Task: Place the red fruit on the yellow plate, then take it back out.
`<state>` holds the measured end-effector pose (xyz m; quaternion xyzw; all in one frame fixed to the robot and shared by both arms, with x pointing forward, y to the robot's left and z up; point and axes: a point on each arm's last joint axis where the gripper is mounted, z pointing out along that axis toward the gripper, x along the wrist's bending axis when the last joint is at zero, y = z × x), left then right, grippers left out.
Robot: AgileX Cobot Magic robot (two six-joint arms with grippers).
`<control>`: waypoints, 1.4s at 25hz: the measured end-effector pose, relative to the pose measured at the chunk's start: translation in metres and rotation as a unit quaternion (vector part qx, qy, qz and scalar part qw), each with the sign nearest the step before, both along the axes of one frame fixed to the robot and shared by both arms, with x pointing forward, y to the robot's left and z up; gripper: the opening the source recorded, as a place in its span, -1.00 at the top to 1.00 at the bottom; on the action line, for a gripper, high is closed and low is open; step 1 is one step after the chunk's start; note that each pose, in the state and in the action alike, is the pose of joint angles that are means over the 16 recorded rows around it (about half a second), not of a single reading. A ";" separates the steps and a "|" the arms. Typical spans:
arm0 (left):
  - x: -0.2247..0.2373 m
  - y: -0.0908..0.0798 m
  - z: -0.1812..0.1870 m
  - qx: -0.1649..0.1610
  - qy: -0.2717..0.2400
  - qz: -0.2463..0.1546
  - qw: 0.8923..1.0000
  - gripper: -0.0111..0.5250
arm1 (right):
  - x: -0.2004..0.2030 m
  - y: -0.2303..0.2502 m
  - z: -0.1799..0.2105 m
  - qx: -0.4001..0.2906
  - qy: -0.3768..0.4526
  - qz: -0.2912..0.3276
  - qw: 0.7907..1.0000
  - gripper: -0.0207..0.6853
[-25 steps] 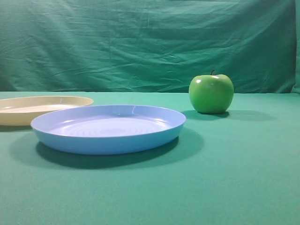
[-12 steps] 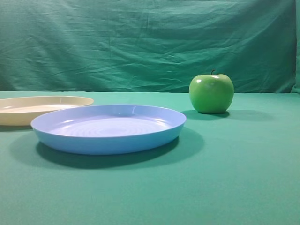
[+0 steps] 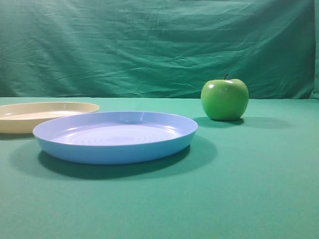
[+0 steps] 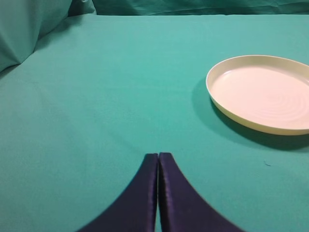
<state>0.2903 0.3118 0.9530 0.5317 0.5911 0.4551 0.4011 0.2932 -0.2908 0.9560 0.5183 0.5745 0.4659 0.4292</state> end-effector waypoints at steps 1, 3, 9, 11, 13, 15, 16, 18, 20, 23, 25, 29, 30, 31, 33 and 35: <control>0.000 0.000 0.000 0.000 0.000 0.000 1.000 0.96 | 0.000 0.000 -0.001 0.000 0.007 0.002 1.000 0.94; 0.000 0.000 0.000 0.000 0.000 0.000 1.000 0.96 | -0.001 0.001 -0.004 -0.001 0.021 0.006 1.000 0.94; 0.000 0.000 0.000 0.000 0.000 0.000 1.000 0.96 | -0.002 0.003 -0.009 -0.002 0.049 0.015 0.999 0.94; 0.000 0.000 0.000 0.000 0.000 0.000 1.000 0.96 | -0.003 0.003 -0.009 -0.002 0.051 0.015 0.999 0.94; 0.000 0.000 0.000 0.000 0.000 0.000 1.000 0.96 | -0.003 0.003 -0.009 -0.002 0.052 0.015 0.999 0.94; 0.000 0.000 0.000 0.000 0.000 0.000 1.000 0.96 | -0.003 0.003 -0.009 -0.002 0.052 0.016 0.999 0.94; 0.000 0.000 0.000 0.000 0.000 0.000 1.000 0.96 | -0.003 0.003 -0.009 -0.002 0.052 0.016 0.999 0.94; 0.000 0.000 0.000 0.000 0.000 0.000 1.000 0.96 | -0.003 0.003 -0.009 -0.002 0.052 0.016 0.999 0.94; 0.000 0.000 0.000 0.000 0.000 0.000 1.000 0.96 | -0.003 0.003 -0.009 -0.002 0.052 0.016 0.999 0.94; 0.000 0.000 0.000 0.000 0.000 0.000 1.000 0.96 | -0.003 0.003 -0.009 -0.002 0.052 0.016 0.999 0.94; 0.000 0.000 0.000 0.000 0.000 0.000 1.000 0.96 | -0.003 0.003 -0.009 -0.002 0.052 0.016 0.999 0.94; 0.000 0.000 0.000 0.000 0.000 0.000 1.000 0.96 | -0.003 0.003 -0.009 -0.002 0.052 0.016 0.999 0.94; 0.000 0.000 0.000 0.000 0.000 0.000 1.000 0.96 | -0.003 0.003 -0.009 -0.002 0.052 0.016 0.999 0.94; 0.000 0.000 0.000 0.000 0.000 0.000 1.000 0.96 | -0.003 0.003 -0.009 -0.002 0.052 0.016 0.999 0.94; 0.000 0.000 0.000 0.000 0.000 0.000 1.000 0.96 | -0.003 0.003 -0.009 -0.002 0.052 0.016 0.999 0.94; 0.000 0.000 0.000 0.000 0.000 0.000 1.000 0.96 | -0.003 0.003 -0.009 -0.002 0.052 0.016 0.999 0.94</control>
